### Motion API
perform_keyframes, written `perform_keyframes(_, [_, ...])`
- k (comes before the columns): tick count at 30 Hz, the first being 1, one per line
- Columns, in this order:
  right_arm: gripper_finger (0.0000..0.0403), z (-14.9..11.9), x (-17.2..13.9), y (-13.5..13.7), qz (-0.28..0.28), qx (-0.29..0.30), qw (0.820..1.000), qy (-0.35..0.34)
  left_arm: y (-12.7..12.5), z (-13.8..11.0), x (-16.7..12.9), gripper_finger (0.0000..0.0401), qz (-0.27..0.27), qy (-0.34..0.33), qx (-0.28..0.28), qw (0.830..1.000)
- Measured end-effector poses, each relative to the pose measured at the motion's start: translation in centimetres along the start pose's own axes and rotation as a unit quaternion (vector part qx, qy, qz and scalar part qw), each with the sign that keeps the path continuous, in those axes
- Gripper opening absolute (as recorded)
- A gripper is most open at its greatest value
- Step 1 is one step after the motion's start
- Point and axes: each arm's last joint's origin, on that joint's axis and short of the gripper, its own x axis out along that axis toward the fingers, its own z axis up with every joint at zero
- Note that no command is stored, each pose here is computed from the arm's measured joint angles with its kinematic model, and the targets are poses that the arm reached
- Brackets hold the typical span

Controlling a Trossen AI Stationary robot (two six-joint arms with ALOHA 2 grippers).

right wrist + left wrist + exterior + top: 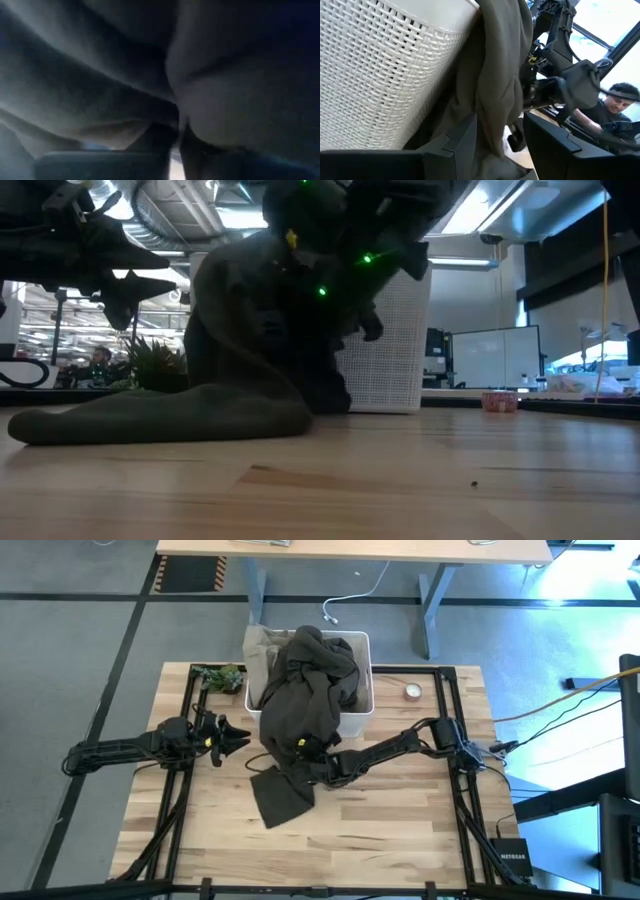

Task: Sort clothes
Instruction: Put the green shirt into the white bin

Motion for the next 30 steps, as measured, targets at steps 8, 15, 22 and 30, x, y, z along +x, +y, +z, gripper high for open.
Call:
perform_keyframes(8, [0.0014, 6.3, -3.4, 0.2, 0.069, 0.027, 0.989, -0.125, 0.0, 0.0, 0.0, 0.0157, 0.0, 0.0, 0.0, 1.0])
perform_keyframes(15, [0.0012, 15.1, -7.4, -3.1, 0.02, -0.054, 0.973, -0.221, 0.0, 0.0, 0.0, 0.0157, 0.0, 0.0, 0.0, 1.0])
perform_keyframes(22, [0.0009, 25.7, -9.3, -8.7, -0.071, -0.125, 0.949, -0.281, 0.0, 0.0, 0.0, 0.0157, 0.0, 0.0, 0.0, 1.0])
perform_keyframes(30, [0.004, 29.5, -6.7, -15.7, -0.078, -0.061, 0.977, -0.189, 0.0, 0.0, 0.0, 0.0157, 0.0, 0.0, 0.0, 1.0])
